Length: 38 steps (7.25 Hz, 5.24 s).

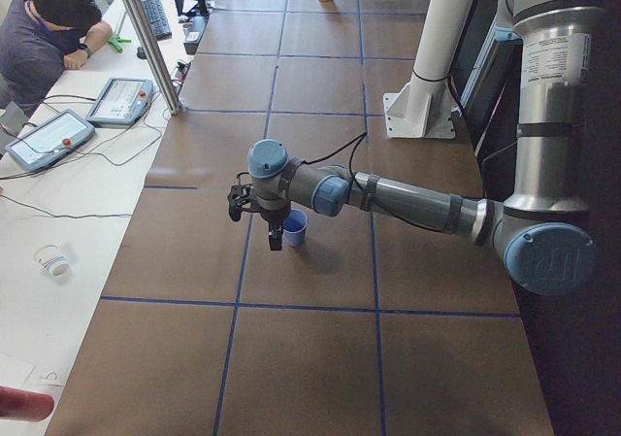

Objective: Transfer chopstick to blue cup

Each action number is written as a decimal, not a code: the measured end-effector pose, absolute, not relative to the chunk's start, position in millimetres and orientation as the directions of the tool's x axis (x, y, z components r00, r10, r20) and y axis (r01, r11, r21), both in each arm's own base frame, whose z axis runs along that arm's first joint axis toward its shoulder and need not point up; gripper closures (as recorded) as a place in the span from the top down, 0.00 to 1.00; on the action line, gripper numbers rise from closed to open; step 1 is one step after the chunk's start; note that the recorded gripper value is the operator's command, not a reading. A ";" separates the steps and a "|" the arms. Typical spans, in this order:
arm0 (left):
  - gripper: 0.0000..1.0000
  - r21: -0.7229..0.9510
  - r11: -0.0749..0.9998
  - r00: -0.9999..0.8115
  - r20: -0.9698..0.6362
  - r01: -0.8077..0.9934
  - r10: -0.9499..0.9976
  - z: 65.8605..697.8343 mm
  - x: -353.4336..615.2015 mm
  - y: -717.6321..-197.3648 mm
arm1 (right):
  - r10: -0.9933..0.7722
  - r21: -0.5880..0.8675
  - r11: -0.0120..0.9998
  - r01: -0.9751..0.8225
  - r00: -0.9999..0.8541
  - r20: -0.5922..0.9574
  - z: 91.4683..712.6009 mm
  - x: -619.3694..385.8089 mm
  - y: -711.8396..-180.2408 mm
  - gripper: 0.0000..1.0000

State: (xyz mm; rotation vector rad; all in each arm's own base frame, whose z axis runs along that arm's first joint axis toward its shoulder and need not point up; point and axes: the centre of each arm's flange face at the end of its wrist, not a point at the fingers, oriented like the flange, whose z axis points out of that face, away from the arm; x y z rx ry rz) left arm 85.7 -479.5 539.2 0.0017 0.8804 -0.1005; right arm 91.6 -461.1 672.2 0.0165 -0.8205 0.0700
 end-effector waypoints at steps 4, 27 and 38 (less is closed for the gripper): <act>1.00 -0.059 0.994 0.641 -0.761 0.087 -0.101 579.0 152.5 -468.4 | 0.052 -0.007 0.998 -0.069 0.680 0.732 669.8 91.7 -463.3 1.00; 0.10 -0.223 0.954 0.556 -0.776 0.199 -0.297 161.1 547.9 -467.8 | -0.004 0.054 0.997 -0.051 0.688 0.725 642.8 84.8 -473.4 1.00; 1.00 -0.194 0.965 0.528 -0.809 0.177 -0.259 169.5 566.1 -458.4 | -0.004 0.053 0.997 -0.052 0.676 0.736 640.9 83.8 -473.6 1.00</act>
